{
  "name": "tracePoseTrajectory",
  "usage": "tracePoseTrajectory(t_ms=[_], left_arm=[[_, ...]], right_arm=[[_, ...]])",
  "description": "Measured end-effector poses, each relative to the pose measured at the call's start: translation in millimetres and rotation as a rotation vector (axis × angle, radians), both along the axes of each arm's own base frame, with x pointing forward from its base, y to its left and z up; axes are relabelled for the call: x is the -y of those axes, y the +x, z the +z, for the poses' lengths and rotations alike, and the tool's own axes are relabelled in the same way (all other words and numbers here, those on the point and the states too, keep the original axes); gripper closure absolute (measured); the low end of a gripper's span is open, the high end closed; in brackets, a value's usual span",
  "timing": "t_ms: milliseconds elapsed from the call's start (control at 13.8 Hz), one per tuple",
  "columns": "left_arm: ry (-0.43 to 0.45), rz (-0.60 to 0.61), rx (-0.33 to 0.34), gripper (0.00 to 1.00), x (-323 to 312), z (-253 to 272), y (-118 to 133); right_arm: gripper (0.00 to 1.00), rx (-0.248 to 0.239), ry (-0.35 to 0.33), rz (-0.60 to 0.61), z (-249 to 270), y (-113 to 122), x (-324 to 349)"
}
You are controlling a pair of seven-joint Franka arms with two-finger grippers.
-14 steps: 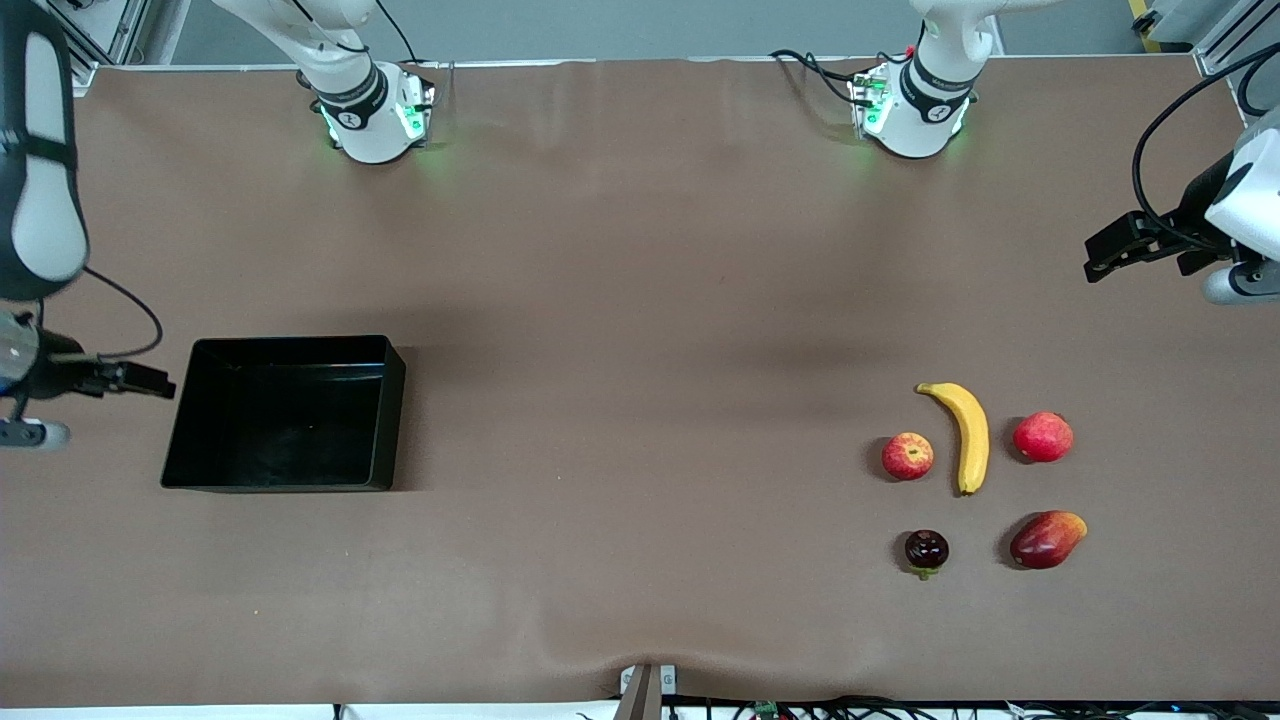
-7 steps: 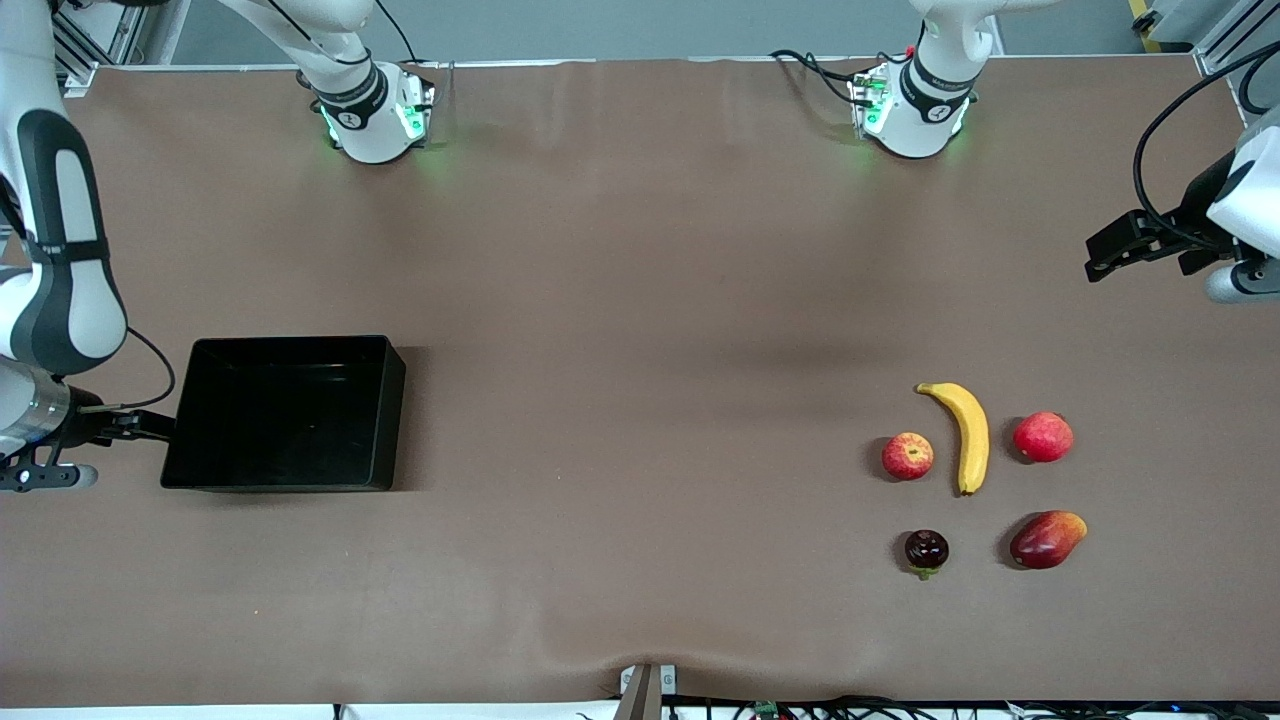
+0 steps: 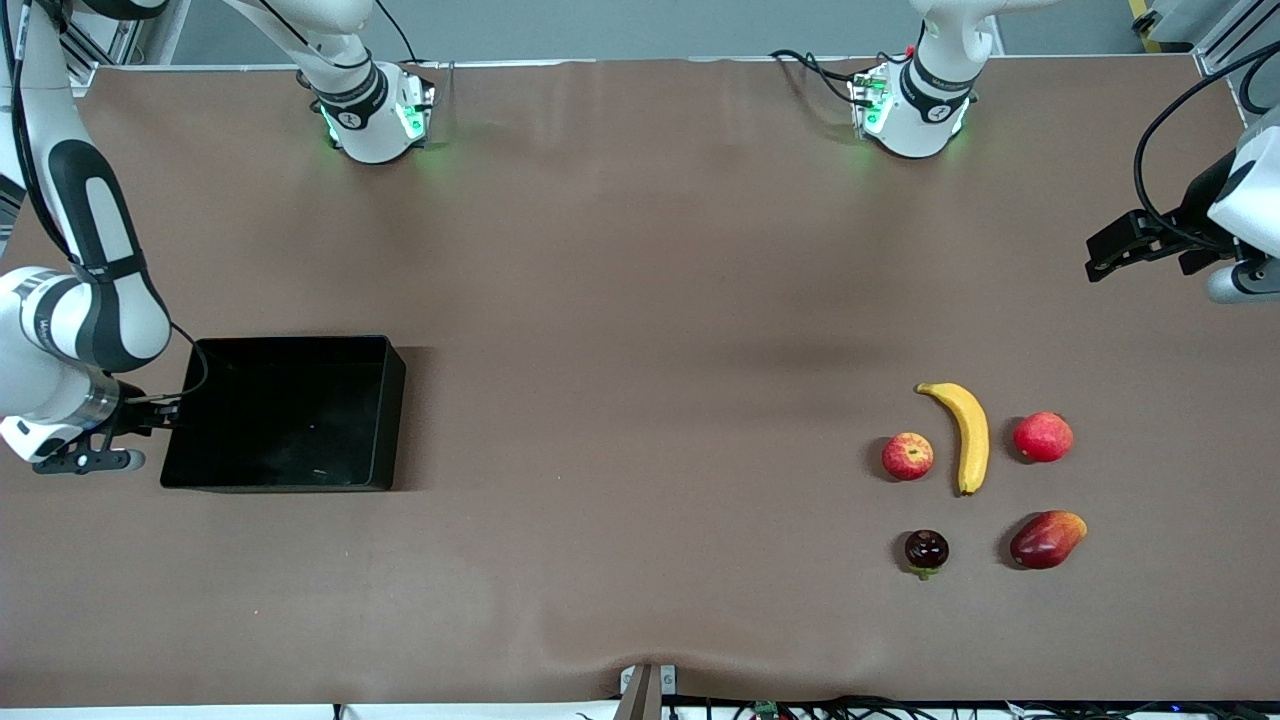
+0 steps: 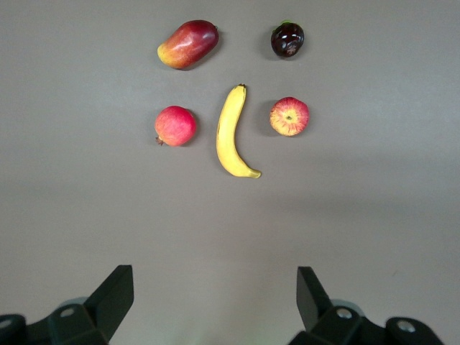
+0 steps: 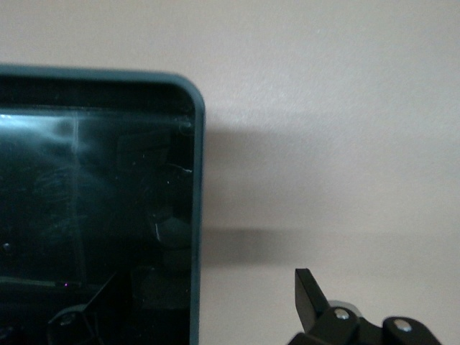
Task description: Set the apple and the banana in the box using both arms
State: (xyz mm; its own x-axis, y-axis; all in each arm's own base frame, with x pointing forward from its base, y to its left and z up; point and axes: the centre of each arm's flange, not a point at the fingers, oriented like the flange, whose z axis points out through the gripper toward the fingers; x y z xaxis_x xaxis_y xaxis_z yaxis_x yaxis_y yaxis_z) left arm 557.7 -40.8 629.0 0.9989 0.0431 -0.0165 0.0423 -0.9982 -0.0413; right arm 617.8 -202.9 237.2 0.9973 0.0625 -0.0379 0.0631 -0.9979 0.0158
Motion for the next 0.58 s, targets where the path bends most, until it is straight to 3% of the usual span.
tracePoseTrajectory(t_ms=[73, 145, 581], left_arm=[[0.000, -0.001, 0.002, 0.00, 1, 1, -1], [0.000, -0.002, 0.004, 0.00, 1, 2, -1], [0.001, -0.003, -0.004, 0.00, 2, 0, -1]], right_arm=[[0.00, -0.006, 0.002, 0.000, -3, -2, 0], [0.09, -0.012, 0.003, -0.002, -5, -4, 0], [0.76, -0.029, 0.010, -0.010, -14, -10, 6]])
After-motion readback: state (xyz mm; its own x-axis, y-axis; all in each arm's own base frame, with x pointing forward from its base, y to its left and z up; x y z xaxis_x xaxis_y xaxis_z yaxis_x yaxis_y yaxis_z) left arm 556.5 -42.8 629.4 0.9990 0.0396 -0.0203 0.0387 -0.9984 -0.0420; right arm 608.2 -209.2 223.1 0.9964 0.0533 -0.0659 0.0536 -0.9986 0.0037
